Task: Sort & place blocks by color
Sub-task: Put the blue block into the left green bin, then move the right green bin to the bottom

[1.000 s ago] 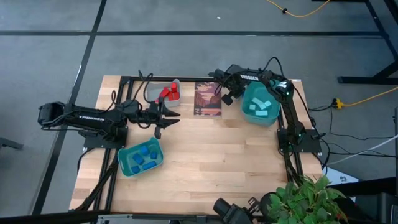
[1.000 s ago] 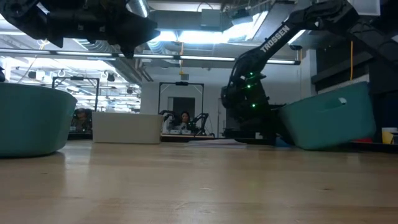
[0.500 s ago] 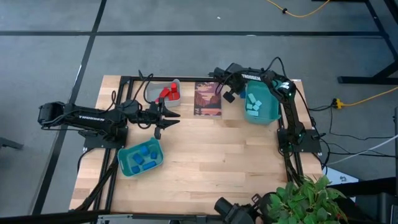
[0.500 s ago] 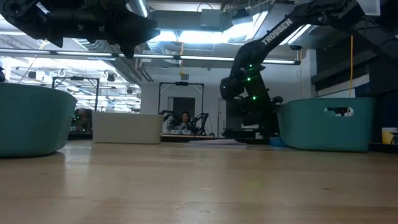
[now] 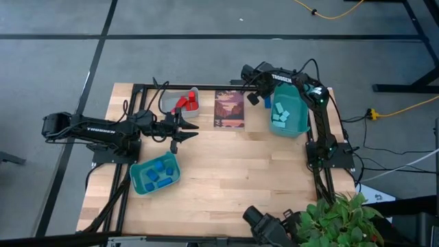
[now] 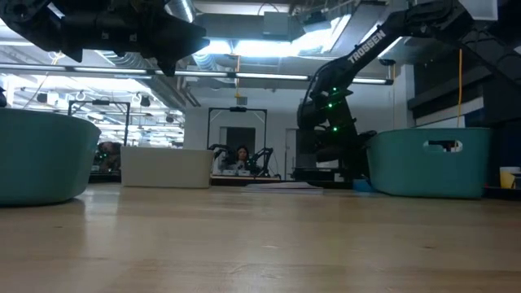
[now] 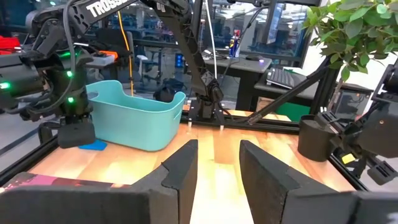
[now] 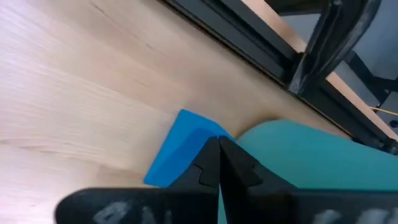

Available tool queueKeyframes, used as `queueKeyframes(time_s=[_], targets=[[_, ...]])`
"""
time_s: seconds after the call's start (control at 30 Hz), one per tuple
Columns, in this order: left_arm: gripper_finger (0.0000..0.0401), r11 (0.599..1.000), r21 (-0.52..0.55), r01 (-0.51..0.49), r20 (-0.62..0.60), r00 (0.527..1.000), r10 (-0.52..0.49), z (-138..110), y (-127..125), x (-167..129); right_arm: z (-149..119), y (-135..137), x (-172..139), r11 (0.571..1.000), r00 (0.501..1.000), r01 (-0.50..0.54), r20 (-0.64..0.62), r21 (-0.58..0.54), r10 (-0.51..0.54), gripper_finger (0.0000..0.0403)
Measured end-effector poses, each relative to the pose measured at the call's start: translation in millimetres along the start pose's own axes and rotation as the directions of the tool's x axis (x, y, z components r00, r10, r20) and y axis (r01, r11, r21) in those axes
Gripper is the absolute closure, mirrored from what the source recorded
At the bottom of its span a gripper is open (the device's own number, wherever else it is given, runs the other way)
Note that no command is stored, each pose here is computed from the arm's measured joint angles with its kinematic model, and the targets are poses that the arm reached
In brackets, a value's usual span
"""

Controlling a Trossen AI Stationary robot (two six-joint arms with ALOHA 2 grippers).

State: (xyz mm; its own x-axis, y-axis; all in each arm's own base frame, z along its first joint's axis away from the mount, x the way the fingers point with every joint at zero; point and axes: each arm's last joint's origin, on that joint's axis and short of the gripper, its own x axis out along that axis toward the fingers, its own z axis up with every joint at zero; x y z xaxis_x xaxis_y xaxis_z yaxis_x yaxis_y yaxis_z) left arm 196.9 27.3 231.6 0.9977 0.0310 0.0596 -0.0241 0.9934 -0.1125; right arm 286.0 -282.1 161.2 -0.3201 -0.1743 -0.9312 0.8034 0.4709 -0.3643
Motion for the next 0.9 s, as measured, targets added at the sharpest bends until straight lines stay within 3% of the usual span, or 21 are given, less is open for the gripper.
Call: queueKeyframes(time_s=[0.27,0.6,0.9], targets=[[0.0290,1.000,0.000,0.000,0.000,1.000,0.000,0.0,0.0,0.0,2.7,3.0,0.5,0.998,0.999,-0.028,0.020,0.058,0.027,0.0403],[0.0290,1.000,0.000,0.000,-0.001,1.000,0.000,-0.1,0.0,0.0,-8.0,35.8,-25.8,1.000,0.990,-0.004,0.143,-0.010,0.005,0.0403],[0.0290,1.000,0.000,0.002,-0.003,1.000,-0.002,-0.3,-0.3,0.0,-44.0,9.4,-55.9,0.975,0.882,-0.208,0.447,0.083,0.150,0.0403]])
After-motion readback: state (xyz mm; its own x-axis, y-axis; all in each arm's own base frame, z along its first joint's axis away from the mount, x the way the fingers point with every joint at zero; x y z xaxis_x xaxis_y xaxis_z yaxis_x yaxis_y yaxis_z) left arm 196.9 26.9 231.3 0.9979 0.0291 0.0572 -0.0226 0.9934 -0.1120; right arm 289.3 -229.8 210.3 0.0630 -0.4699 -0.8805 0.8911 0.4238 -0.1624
